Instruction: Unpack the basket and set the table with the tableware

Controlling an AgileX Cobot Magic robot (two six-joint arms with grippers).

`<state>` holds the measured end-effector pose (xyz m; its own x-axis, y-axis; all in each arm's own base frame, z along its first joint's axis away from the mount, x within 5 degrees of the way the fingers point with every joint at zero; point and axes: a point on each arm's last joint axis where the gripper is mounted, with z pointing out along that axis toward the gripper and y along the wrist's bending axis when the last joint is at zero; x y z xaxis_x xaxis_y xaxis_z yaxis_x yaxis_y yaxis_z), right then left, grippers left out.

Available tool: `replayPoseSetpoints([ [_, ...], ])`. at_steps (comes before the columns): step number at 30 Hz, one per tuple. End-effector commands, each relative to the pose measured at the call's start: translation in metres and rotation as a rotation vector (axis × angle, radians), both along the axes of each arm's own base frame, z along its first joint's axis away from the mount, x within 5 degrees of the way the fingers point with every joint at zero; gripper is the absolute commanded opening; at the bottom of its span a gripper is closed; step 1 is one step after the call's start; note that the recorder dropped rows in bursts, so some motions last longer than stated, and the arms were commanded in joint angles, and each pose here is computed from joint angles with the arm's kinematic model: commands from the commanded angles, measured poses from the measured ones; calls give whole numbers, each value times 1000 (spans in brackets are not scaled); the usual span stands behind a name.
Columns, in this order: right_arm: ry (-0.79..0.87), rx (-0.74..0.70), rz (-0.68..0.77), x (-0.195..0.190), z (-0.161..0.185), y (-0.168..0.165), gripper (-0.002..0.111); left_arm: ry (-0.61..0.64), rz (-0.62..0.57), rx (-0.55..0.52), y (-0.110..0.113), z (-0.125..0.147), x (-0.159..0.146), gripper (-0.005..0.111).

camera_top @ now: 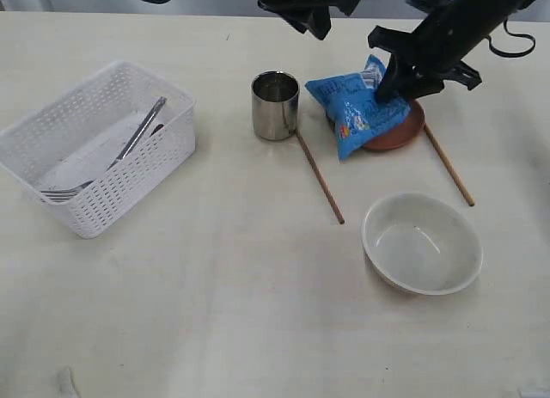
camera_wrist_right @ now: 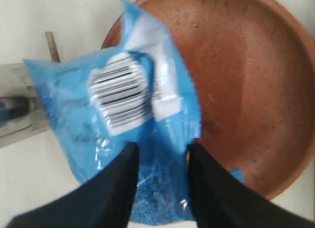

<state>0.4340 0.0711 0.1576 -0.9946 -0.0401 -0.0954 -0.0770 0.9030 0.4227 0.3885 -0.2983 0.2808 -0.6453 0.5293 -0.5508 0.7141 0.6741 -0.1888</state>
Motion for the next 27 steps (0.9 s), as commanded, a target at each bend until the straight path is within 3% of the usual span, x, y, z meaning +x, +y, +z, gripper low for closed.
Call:
replayPoseSetpoints([
  [1, -20, -59, -38, 1, 6, -7, 47, -3, 3, -4, 1, 3, 0, 28],
  [8, -12, -186, -56, 0, 5, -18, 42, 5, 0, 1, 1, 3, -1, 28],
  [15, -70, -174, -70, -1, 25, -18, 42, 7, -1, 3, 1, 3, -1, 28],
  [17, -132, -170, -78, -2, 43, -18, 42, 32, 13, -9, -1, -2, 0, 23],
  [18, -172, -168, -80, -3, 55, -18, 42, 48, 14, -44, -5, -8, 2, 14],
  [19, -192, -168, -76, -4, 61, -18, 39, 41, 8, -66, -8, -10, 3, 7],
  [20, -215, -167, -72, -6, 70, -18, 30, 5, 13, -88, -11, -15, 9, 0],
  [21, -220, -170, -64, -7, 72, -19, 23, -10, 22, -97, -14, -19, 12, 0],
  [22, -228, -180, -34, -8, 73, -19, 6, -14, 33, -101, -17, -29, 16, 0],
  [23, -228, -181, -25, -8, 73, -19, 0, -13, 34, -94, -19, -36, 17, 0],
  [25, -234, -181, -27, -7, 74, -19, 0, -13, 18, -12, -24, -67, 22, 0],
  [27, -245, -180, -33, -6, 74, -19, 0, -23, -23, 26, -30, -80, 20, 0],
])
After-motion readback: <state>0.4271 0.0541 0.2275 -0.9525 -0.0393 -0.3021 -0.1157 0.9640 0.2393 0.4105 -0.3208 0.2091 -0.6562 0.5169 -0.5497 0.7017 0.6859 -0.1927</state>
